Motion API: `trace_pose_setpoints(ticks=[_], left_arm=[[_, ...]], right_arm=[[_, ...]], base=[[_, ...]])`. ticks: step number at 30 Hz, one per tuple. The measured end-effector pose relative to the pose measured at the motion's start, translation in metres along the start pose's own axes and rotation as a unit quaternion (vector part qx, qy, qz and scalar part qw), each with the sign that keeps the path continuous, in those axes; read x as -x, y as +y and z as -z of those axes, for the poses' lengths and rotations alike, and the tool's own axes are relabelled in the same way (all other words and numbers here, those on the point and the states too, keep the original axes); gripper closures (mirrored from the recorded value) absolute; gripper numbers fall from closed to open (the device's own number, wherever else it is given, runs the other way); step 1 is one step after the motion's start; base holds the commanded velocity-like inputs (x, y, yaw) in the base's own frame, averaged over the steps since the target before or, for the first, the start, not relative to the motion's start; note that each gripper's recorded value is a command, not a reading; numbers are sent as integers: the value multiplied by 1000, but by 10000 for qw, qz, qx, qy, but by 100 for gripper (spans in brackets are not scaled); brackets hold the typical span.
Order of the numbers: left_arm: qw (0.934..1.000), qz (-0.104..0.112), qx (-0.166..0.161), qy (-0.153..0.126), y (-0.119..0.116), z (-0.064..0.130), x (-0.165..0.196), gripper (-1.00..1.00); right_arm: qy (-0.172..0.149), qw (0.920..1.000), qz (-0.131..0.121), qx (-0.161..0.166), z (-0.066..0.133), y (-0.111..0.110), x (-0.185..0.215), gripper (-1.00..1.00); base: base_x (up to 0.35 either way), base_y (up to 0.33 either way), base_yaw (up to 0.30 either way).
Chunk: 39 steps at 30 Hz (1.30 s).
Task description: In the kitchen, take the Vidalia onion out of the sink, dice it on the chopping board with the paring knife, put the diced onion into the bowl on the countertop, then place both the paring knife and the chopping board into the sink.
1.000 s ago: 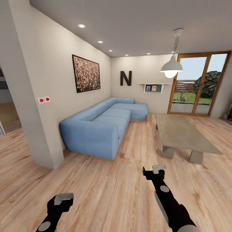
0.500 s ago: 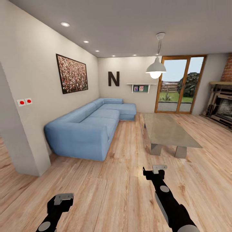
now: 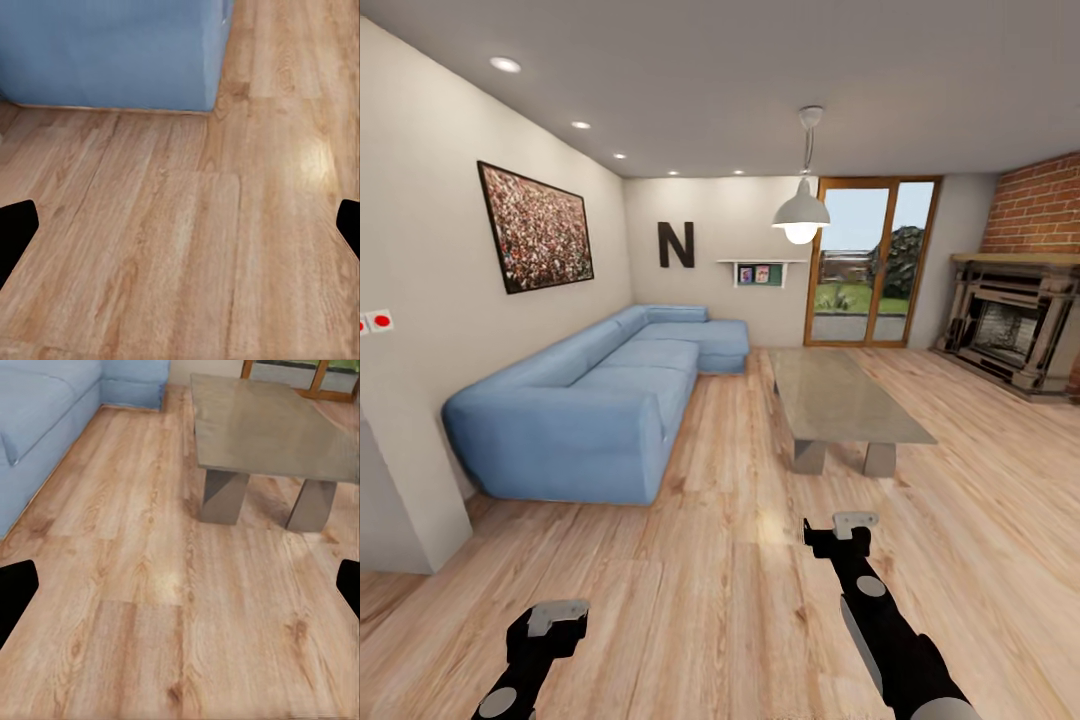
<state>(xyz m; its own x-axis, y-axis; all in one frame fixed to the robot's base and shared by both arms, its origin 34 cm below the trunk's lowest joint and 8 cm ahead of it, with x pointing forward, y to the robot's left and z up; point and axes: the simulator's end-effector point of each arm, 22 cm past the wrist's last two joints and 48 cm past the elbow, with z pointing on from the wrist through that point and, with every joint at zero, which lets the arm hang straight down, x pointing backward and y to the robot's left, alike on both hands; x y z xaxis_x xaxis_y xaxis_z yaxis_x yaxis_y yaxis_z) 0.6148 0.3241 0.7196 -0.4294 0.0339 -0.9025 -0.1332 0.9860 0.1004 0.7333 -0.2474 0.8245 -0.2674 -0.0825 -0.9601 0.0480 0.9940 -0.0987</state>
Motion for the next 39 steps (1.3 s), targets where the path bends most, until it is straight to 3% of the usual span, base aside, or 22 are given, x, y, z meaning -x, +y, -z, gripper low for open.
trace_pose_setpoints(ticks=[39], left_arm=[[10000,26,-1,-64,-1,2,6,-100]], right_arm=[[-85,10000,-2,-11,3,-2,10,-100]], base=[[0,0,-272]])
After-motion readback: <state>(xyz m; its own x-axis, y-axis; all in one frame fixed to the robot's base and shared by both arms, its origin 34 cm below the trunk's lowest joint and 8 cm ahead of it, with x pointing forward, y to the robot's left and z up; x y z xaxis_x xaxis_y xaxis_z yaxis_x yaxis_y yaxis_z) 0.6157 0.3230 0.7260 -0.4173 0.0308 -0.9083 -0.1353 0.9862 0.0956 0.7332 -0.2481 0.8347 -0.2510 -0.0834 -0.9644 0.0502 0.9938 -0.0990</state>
